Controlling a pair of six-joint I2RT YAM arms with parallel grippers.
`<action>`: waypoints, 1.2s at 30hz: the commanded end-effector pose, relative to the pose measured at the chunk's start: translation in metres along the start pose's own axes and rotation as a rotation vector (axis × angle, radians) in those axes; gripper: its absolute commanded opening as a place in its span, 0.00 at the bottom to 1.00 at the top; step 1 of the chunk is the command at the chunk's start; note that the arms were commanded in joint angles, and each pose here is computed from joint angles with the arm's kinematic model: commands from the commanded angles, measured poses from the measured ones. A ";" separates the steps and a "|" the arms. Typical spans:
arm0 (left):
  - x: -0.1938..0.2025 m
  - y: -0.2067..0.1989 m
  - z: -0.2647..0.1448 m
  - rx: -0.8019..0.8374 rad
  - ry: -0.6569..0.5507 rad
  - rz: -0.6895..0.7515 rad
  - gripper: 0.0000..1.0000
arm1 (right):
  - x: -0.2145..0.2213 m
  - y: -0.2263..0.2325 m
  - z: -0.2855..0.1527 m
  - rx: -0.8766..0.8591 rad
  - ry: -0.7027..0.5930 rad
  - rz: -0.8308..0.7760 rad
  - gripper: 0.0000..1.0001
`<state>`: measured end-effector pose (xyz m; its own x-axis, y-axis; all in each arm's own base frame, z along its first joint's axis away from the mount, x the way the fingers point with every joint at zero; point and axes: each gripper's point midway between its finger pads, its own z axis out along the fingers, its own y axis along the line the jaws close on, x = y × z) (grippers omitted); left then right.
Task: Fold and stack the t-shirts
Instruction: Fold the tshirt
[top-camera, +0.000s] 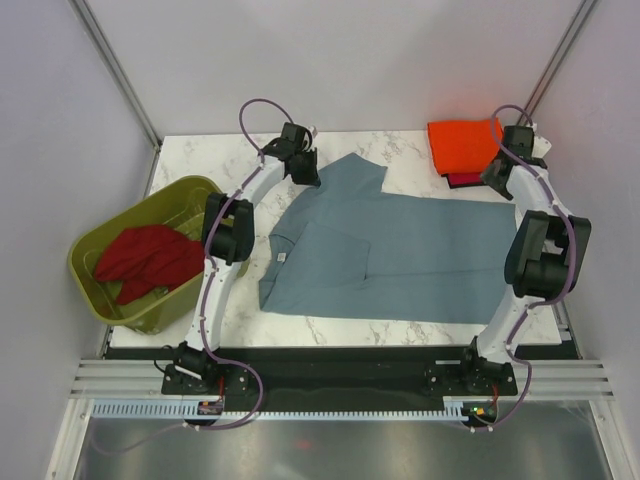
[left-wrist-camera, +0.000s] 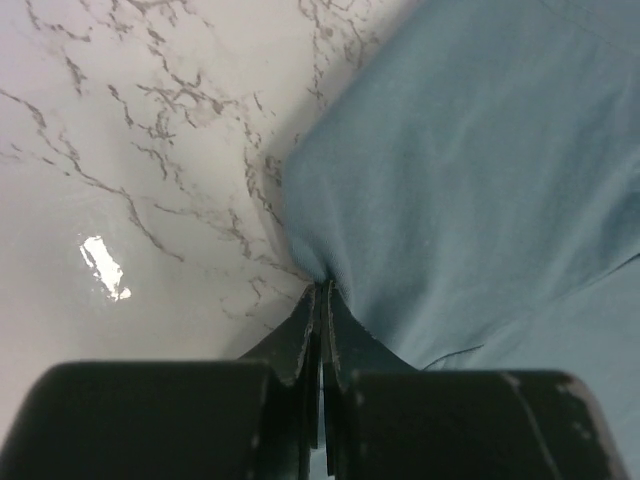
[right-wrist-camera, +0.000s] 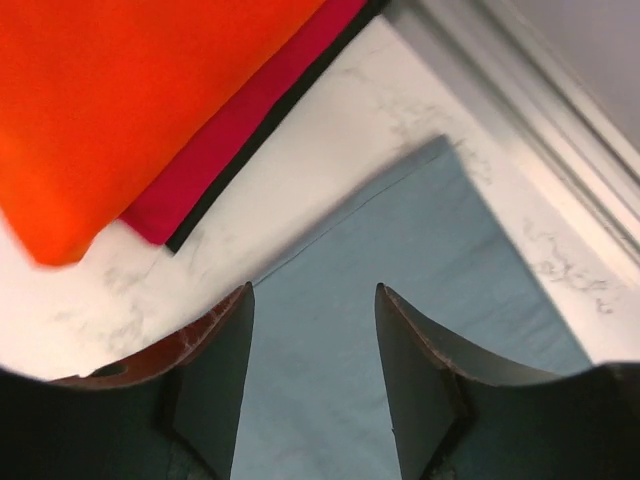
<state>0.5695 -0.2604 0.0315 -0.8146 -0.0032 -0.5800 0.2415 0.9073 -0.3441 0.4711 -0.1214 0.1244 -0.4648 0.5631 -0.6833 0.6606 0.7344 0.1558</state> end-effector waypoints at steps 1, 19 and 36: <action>-0.031 -0.032 -0.035 0.107 -0.074 0.061 0.02 | -0.011 -0.040 0.020 0.215 -0.003 0.071 0.58; -0.048 -0.038 -0.051 0.113 -0.125 0.077 0.02 | 0.005 -0.062 0.113 0.389 0.058 0.280 0.53; -0.049 -0.033 -0.056 0.093 -0.130 0.060 0.02 | 0.019 -0.075 0.111 0.445 0.076 0.252 0.40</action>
<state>0.5637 -0.2692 0.0602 -0.7989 -0.0045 -0.6015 0.2899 0.8733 -0.3915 0.4877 -0.2054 0.0243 -0.2793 0.7462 -0.6043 0.9312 0.3640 0.0192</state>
